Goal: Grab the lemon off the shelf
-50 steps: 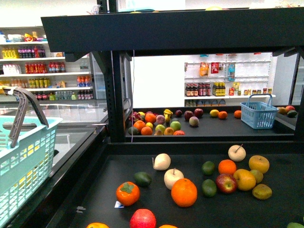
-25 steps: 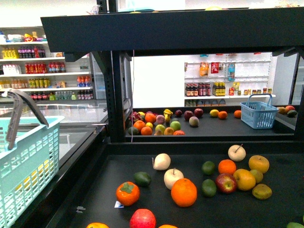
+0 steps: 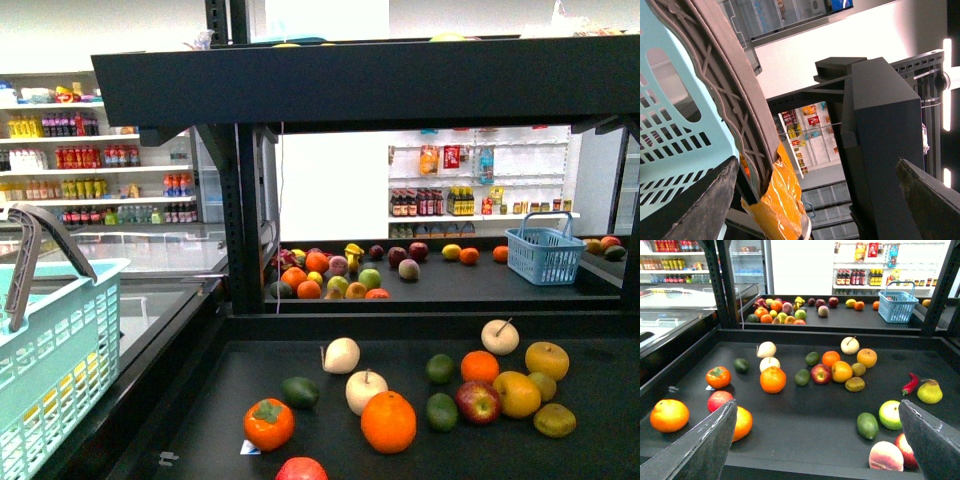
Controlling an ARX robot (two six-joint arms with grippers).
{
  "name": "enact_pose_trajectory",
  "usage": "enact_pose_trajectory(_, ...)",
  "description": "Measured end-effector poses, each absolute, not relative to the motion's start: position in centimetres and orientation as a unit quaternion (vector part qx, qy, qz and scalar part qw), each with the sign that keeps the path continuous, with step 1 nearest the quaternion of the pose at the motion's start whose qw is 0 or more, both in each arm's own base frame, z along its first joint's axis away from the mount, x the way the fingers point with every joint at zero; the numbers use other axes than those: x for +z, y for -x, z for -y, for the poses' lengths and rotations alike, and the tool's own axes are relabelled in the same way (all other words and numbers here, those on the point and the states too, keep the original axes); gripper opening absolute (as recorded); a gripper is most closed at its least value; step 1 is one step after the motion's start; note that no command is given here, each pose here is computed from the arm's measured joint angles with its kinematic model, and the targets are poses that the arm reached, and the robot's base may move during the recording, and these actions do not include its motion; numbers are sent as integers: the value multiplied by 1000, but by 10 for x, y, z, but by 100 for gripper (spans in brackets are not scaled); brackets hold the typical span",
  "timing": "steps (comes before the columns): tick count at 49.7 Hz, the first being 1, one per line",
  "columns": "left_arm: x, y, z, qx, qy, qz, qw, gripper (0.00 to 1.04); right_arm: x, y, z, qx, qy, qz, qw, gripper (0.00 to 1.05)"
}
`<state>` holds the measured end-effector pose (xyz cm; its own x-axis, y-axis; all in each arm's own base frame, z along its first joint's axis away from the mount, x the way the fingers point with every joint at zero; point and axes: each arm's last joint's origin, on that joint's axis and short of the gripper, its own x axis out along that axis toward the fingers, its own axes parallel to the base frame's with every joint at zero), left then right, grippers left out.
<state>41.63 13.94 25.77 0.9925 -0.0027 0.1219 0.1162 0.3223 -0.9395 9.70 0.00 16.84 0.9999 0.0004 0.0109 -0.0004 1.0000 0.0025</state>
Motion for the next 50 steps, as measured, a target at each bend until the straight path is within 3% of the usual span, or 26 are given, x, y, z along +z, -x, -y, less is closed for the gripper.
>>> enact_pose_trajectory(7,260,-391,-135,16,565,7,825,97,168,-97,0,0,-1,5,1000,97)
enact_pose_trajectory(15,278,-350,-118,86,484,-16,871,97,168,-97,0,0,-1,5,1000,97)
enact_pose_trajectory(21,298,-304,-75,99,338,-12,936,97,168,-97,0,0,-1,5,1000,97)
enact_pose_trajectory(32,300,-229,-18,93,167,28,981,97,168,-97,0,0,-1,5,1000,97)
enact_pose_trajectory(38,273,-185,0,0,57,4,998,74,168,-97,0,0,-1,5,1000,97)
enact_pose_trajectory(50,214,-138,0,0,11,-3,1000,28,168,-97,0,0,-1,5,1000,97)
